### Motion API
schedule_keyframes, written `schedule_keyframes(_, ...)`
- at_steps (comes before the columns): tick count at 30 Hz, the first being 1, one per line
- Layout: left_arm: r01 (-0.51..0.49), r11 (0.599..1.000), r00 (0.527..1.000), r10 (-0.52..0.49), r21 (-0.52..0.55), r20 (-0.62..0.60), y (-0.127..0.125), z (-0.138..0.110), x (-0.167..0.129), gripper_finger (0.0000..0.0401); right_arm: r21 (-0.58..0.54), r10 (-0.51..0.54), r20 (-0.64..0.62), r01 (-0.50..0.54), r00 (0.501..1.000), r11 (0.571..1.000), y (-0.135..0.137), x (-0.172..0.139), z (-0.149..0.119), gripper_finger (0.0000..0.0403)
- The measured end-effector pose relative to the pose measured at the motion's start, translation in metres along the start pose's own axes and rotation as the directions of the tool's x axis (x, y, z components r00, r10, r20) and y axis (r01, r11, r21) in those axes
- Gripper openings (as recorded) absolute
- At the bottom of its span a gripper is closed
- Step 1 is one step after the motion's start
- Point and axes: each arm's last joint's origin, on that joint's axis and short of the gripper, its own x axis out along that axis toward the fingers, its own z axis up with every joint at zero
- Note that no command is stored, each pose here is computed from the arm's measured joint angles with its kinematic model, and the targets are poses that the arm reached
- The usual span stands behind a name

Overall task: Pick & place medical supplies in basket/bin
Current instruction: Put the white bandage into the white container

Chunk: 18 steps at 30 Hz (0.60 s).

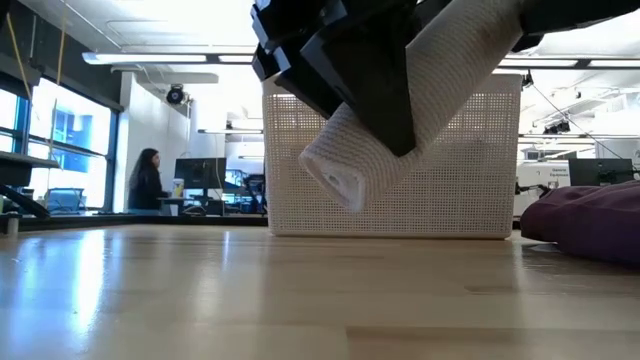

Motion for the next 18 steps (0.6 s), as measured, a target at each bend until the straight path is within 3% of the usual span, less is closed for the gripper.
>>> schedule_keyframes(8,-0.002,1.000,1.000,0.003,-0.010,0.020,0.0017,0.0032,-0.0041,0.0179,-0.002,-0.053,-0.004,0.053,0.999,0.999,-0.0015,0.0000,0.0004,0.0295)
schedule_keyframes(18,-0.002,1.000,1.000,0.002,-0.013,0.020,0.0015,0.0031,-0.0042,0.0179,-0.020,-0.085,-0.012,0.085,0.996,0.996,-0.0024,-0.0001,0.0000,0.0191)
